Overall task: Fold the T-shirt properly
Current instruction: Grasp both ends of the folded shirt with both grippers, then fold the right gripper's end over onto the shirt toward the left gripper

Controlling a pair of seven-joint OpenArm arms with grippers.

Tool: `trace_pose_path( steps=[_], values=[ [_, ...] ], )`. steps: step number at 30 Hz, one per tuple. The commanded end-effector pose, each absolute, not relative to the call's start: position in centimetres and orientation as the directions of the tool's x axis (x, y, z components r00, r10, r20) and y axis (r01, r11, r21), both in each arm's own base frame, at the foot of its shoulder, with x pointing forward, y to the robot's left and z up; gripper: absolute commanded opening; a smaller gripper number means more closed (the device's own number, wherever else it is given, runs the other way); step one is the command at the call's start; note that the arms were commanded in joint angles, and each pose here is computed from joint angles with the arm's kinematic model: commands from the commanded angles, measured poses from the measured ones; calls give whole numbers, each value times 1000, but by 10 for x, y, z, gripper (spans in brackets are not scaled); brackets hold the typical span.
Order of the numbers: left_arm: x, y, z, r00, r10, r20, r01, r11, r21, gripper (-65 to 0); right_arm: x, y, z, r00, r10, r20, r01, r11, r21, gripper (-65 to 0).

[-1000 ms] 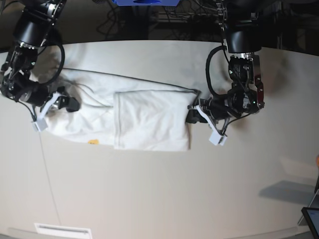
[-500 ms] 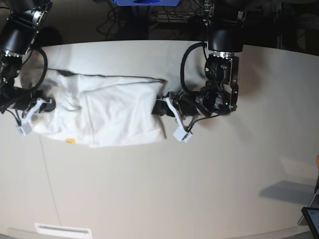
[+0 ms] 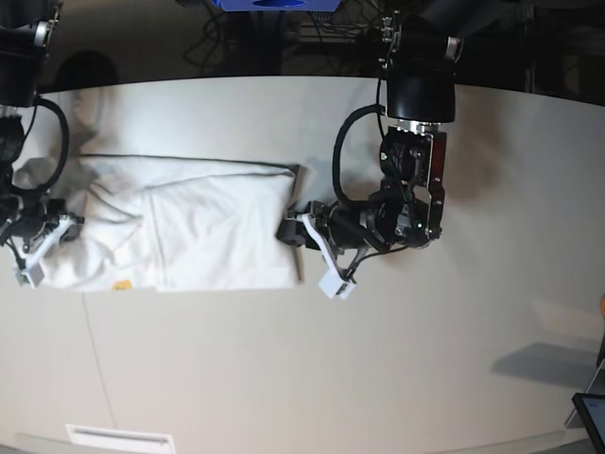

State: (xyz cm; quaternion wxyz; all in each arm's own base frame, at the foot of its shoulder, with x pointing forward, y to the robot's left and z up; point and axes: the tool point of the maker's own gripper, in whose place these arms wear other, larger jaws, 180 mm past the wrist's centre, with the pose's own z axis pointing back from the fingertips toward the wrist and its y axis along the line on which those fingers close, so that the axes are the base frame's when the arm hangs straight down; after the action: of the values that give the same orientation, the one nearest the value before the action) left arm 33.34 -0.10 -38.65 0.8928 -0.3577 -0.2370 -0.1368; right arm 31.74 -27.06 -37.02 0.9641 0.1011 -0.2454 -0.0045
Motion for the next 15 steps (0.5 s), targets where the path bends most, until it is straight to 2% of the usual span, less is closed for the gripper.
trace_pose_path(
  steps=[1,6,9,15],
  values=[
    [345,-6,-370,824,-57,563,441,688,-576,-632,334,-269,-346,840,-46,541,-66,980,186,-634],
    [349,-8,-369,826,-54,562,440,685,-581,-632,339,-245,-338,837,-61,543,-49,981,185,-634],
    [344,-8,-384,859,-50,510,402,683,-610,-632,339,-232,-338,840,-84,536,-28,980,197,-634],
    [347,-8,-389,870,-46,490,386,683,-620,-632,346,-223,-329,809,-85,581,-18,985,169,-635]
  ],
)
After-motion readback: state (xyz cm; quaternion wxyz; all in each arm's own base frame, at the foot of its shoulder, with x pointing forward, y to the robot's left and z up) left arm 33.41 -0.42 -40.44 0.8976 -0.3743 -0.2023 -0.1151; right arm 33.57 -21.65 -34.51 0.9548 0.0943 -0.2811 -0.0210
